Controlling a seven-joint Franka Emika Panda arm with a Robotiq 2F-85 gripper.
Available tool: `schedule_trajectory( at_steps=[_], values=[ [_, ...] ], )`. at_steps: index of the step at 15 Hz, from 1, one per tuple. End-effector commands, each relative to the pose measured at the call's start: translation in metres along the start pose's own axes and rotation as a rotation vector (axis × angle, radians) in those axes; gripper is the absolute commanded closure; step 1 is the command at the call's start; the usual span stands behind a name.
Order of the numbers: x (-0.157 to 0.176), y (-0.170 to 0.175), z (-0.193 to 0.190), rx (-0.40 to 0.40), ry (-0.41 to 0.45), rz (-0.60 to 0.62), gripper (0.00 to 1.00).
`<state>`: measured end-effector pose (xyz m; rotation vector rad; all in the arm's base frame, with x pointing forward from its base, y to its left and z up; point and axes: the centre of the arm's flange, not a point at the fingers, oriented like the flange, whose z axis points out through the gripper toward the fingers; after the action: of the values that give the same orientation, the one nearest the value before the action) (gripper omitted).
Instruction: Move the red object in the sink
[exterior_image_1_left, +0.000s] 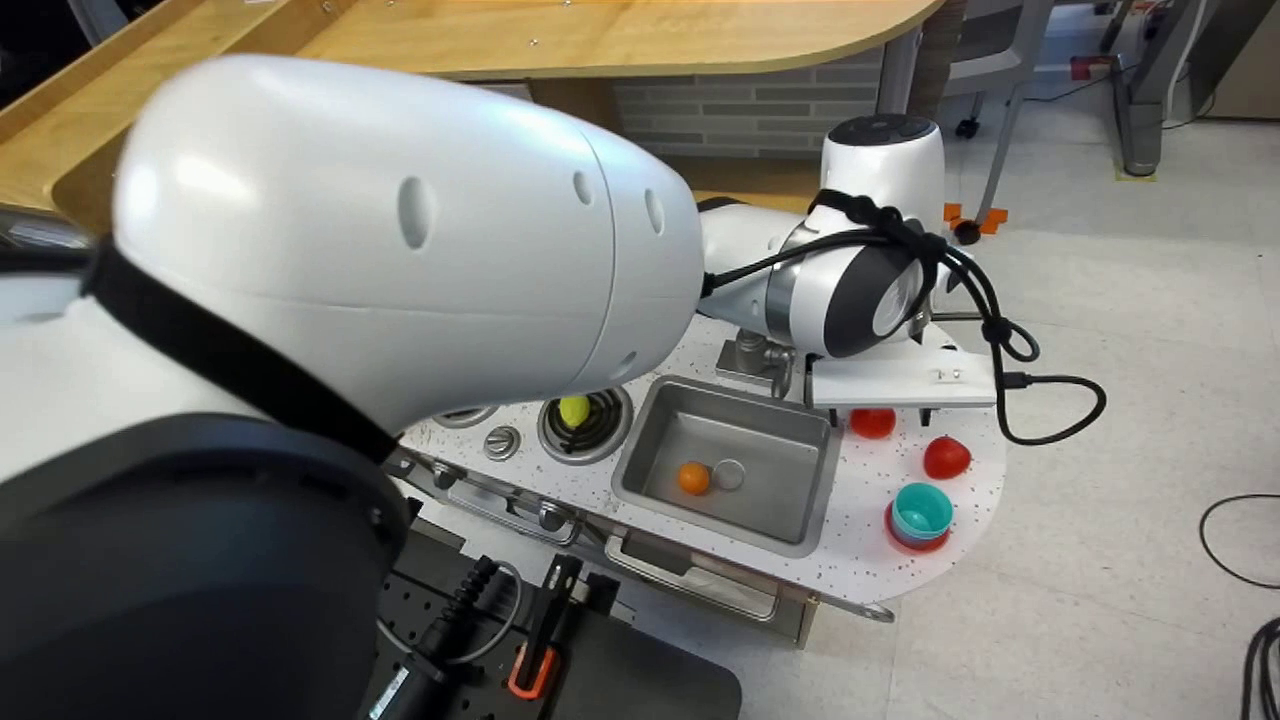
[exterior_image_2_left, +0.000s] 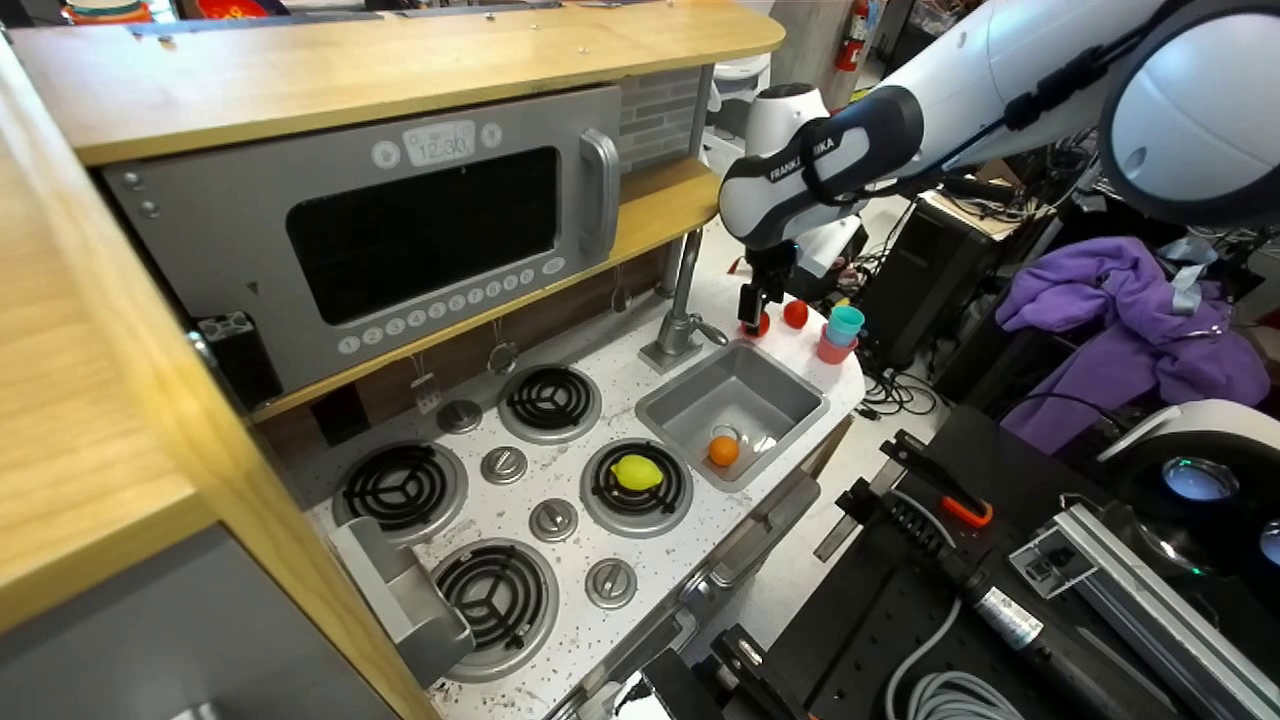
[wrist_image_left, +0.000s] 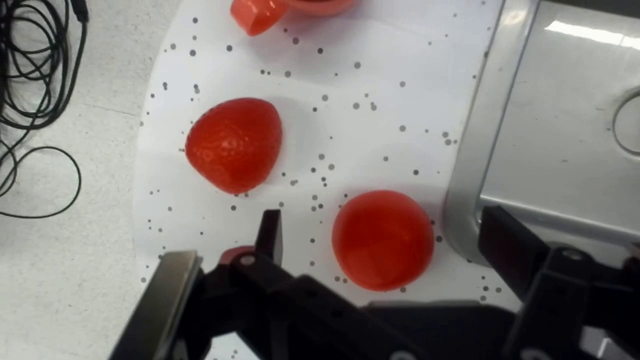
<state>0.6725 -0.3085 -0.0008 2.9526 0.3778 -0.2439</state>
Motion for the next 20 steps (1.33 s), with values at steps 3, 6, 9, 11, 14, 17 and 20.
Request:
schedule_trajectory(
  at_steps=[3,6,9,11,14,17,20],
  values=[
    [0.025,0.002,0.02,0.0,-0.062,-0.001,0.35],
    [0.03,-0.005,0.019,-0.031,-0.044,-0.026,0.58],
    [0.033,0.004,0.003,-0.06,-0.02,-0.039,0.75],
    [0.031,0.011,-0.005,-0.063,-0.009,-0.031,0.75],
    [0.011,0.023,-0.02,-0.042,-0.007,-0.005,0.75],
    [-0.018,0.034,-0.029,-0.021,0.001,0.016,0.75],
    [-0.05,0.037,-0.044,-0.018,0.058,0.022,0.75]
  ],
)
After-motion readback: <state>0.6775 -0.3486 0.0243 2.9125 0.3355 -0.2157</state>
